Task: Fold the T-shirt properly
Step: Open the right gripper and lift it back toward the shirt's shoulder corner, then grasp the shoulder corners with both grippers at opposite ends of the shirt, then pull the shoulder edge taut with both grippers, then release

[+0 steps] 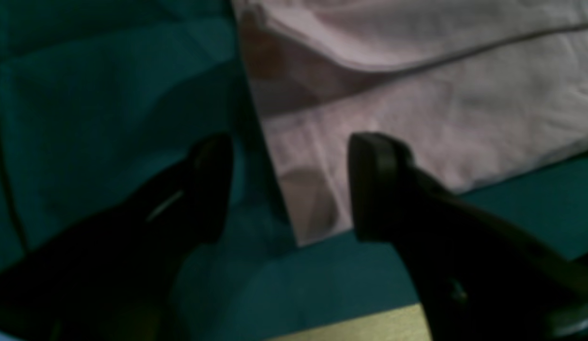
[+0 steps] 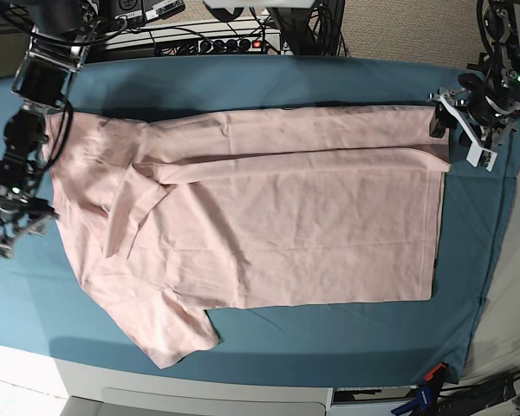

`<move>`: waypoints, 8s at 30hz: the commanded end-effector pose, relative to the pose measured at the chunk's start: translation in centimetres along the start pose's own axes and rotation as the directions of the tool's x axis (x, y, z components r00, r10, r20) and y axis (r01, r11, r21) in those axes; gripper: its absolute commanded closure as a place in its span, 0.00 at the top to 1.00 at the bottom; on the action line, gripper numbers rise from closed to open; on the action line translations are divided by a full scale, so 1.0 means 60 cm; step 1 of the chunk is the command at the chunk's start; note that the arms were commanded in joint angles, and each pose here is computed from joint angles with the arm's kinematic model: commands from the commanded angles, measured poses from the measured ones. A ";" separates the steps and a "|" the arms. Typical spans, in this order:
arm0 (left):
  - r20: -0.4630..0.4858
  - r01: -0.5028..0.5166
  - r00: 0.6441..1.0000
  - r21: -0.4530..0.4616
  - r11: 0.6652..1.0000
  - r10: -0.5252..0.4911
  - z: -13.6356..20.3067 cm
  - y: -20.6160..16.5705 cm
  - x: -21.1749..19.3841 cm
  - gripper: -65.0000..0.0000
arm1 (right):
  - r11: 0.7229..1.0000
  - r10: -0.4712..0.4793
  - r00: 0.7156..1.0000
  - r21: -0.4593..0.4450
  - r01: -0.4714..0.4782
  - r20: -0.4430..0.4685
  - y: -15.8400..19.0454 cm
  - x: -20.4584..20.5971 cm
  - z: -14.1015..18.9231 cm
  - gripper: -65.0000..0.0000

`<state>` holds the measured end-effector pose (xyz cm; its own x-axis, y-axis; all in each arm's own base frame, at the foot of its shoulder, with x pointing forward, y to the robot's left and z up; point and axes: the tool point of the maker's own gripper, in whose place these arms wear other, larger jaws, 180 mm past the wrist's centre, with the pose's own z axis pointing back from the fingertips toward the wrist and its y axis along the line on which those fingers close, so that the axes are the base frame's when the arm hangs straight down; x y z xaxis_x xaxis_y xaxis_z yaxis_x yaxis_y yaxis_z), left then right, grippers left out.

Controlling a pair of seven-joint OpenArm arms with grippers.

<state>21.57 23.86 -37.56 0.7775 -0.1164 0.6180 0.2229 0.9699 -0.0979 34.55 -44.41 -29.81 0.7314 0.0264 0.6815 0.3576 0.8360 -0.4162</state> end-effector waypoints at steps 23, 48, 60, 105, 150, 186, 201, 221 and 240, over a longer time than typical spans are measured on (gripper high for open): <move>0.043 -0.028 0.999 -0.019 0.999 0.028 -0.001 -0.014 0.012 0.59 | 0.792 -0.249 0.934 0.501 0.348 -0.255 -0.006 -0.238 0.105 0.56; -0.060 -0.060 0.996 0.005 0.998 0.060 0.020 0.019 -0.007 0.59 | 0.607 -0.344 0.881 0.639 0.473 -0.326 0.061 -0.254 0.105 0.00; -0.068 -0.257 0.965 -0.083 0.963 0.252 0.044 0.034 -0.042 0.55 | 0.593 -0.349 0.885 0.659 0.463 -0.309 0.064 -0.247 0.108 0.00; -0.072 -0.428 0.902 -0.288 0.857 0.426 0.001 -0.009 -0.058 0.00 | 0.594 -0.358 0.888 0.664 0.455 -0.288 0.062 -0.241 0.107 0.00; -0.233 -0.408 0.903 -0.202 0.890 0.361 0.056 0.026 -0.141 0.00 | 0.643 -0.196 0.908 0.650 0.405 -0.371 0.013 -0.273 0.129 0.00; -0.267 -0.417 0.894 -0.207 0.885 0.359 0.066 0.019 -0.159 0.00 | 0.615 -0.191 0.881 0.647 0.451 -0.432 0.013 -0.324 0.156 0.00; -0.268 -0.416 0.894 -0.205 0.886 0.358 0.066 0.020 -0.160 0.00 | 0.588 -0.200 0.854 0.639 0.496 -0.479 0.035 -0.362 0.170 0.00; -0.236 -0.405 0.903 -0.189 0.895 0.359 0.062 0.029 -0.154 0.36 | 0.633 -0.188 0.861 0.612 0.474 -0.472 0.024 -0.369 0.161 0.38; -0.252 -0.206 0.950 -0.051 0.977 0.187 0.078 0.085 -0.140 0.36 | 0.777 -0.267 0.904 0.480 0.407 -0.335 -0.102 -0.308 0.125 0.38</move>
<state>13.89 29.43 -39.67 0.9173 0.0421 0.3960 0.0926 0.9446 -0.3149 13.42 -44.93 -37.10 0.7781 -0.4073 0.4781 0.3165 0.9118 0.2617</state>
